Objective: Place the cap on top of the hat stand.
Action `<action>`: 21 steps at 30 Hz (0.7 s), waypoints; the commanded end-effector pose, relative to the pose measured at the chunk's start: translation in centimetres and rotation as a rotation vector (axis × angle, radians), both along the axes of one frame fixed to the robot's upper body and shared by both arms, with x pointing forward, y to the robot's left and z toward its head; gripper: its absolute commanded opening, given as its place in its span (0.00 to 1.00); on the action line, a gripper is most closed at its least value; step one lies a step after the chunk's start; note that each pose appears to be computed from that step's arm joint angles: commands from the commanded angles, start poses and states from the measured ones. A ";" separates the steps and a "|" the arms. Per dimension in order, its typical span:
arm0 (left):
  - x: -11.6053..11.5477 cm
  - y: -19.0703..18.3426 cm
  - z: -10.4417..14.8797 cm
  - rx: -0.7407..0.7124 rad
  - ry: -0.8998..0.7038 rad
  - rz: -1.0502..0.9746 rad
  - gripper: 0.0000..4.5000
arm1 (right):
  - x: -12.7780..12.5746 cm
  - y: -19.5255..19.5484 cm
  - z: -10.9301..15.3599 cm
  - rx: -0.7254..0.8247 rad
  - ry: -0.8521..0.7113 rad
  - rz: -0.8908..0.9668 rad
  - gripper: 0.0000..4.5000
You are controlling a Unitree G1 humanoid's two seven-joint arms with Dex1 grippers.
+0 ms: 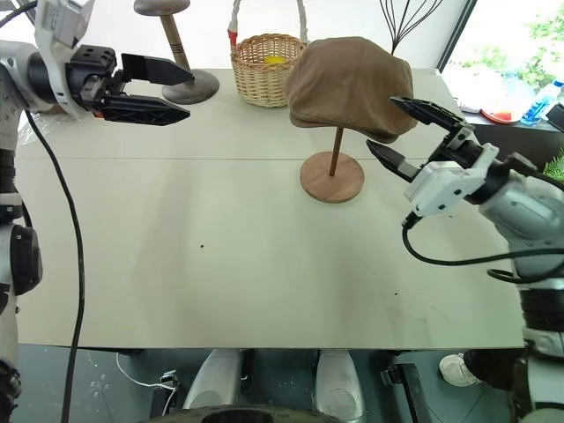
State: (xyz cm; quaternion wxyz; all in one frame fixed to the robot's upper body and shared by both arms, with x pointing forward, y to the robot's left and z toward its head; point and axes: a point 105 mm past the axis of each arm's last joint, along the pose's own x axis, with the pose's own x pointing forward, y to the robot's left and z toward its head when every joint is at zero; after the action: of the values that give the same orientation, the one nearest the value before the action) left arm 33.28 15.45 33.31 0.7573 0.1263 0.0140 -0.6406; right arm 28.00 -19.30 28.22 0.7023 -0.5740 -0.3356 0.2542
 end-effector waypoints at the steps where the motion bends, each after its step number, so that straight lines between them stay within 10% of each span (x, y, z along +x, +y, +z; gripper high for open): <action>1: -0.5 1.1 1.0 -0.016 -0.049 0.018 0.97 | -2.0 0.3 1.9 -0.005 0.035 -0.005 0.69; 11: -0.6 2.2 1.1 -0.027 -0.065 0.038 0.97 | -2.9 -4.4 6.5 0.524 0.892 0.005 0.69; 21: -1.2 4.0 2.1 -0.007 -0.105 0.091 0.97 | -2.6 -7.4 7.9 0.580 1.183 0.039 0.81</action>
State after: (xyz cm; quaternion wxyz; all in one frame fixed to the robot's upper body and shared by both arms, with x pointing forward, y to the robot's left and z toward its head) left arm 32.79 18.63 33.58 0.7793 0.1354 0.0084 -0.6117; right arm 26.16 -26.53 35.37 0.8945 -0.1026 0.0351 0.4337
